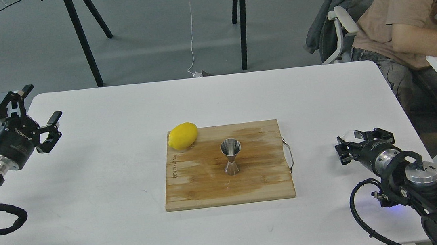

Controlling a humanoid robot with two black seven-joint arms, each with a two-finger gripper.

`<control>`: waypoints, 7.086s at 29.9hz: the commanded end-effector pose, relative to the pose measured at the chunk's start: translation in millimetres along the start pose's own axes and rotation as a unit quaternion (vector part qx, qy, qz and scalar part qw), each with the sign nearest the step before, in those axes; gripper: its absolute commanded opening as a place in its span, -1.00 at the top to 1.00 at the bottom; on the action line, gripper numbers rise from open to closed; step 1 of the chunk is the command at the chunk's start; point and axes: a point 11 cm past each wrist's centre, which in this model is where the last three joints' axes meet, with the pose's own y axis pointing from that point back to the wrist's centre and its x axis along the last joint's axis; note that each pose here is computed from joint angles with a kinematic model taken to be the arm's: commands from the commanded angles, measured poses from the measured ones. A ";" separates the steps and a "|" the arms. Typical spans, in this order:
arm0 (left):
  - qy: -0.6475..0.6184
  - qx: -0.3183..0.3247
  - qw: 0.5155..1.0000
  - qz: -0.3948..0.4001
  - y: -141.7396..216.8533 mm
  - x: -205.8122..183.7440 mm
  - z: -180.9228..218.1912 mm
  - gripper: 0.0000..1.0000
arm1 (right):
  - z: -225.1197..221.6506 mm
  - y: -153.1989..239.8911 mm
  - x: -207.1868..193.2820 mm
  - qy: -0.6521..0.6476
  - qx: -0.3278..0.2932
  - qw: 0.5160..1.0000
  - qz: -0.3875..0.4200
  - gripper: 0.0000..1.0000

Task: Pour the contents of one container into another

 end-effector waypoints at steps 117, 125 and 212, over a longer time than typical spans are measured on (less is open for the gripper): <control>0.016 0.002 1.000 -0.007 -7.4 -11.5 -14.0 -0.89 | 209.4 33.4 -162.3 0.797 -0.097 0.462 -0.378 0.23; 0.016 0.002 1.000 -0.007 -7.4 -11.6 -14.1 -0.89 | 206.8 30.2 -159.3 0.807 -0.092 0.449 -0.372 0.23; 0.015 0.007 1.000 -0.007 -5.6 -11.5 -17.1 -0.89 | 60.2 34.7 -201.7 0.390 0.017 0.840 -0.376 0.23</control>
